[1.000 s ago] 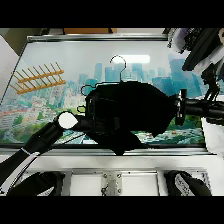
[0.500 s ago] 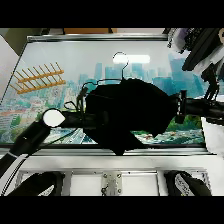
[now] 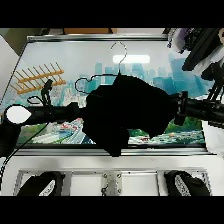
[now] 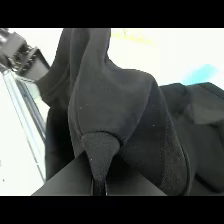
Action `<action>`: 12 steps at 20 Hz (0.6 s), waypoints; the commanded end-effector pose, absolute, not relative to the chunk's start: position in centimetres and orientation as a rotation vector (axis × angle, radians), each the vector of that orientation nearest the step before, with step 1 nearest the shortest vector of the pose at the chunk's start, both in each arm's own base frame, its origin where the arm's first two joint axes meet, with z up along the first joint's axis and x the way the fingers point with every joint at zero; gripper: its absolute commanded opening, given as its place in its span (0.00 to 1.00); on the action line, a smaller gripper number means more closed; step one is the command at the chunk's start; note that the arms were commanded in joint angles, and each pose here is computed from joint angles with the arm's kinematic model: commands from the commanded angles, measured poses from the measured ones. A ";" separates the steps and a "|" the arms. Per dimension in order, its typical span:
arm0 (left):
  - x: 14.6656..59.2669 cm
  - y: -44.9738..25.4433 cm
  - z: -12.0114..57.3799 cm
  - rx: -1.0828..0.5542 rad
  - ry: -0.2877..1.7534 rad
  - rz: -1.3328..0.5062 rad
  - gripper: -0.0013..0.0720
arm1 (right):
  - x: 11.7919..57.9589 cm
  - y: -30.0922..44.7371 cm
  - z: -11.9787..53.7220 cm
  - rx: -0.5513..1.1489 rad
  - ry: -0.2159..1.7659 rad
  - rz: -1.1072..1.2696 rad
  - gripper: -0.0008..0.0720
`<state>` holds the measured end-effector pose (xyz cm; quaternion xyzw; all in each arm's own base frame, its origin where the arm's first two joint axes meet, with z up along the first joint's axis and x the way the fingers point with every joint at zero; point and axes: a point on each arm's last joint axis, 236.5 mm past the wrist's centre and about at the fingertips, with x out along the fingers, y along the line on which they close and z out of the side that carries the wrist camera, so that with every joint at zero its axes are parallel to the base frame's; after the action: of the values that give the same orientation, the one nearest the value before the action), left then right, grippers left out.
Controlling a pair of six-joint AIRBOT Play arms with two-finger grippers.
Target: Fold the clothes and pants, and hang the long-sleeved shirts on hangers.
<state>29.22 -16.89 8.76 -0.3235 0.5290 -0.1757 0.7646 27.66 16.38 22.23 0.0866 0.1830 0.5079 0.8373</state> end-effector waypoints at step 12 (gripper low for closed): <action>35.0 -11.1 8.9 -0.572 1.128 -0.300 0.04 | 23.6 17.9 22.8 0.216 0.467 1.167 0.03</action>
<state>33.94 -12.11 8.41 -0.2966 0.5201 -0.1436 0.7880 24.27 17.70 23.04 0.0999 0.2073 0.5366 0.8118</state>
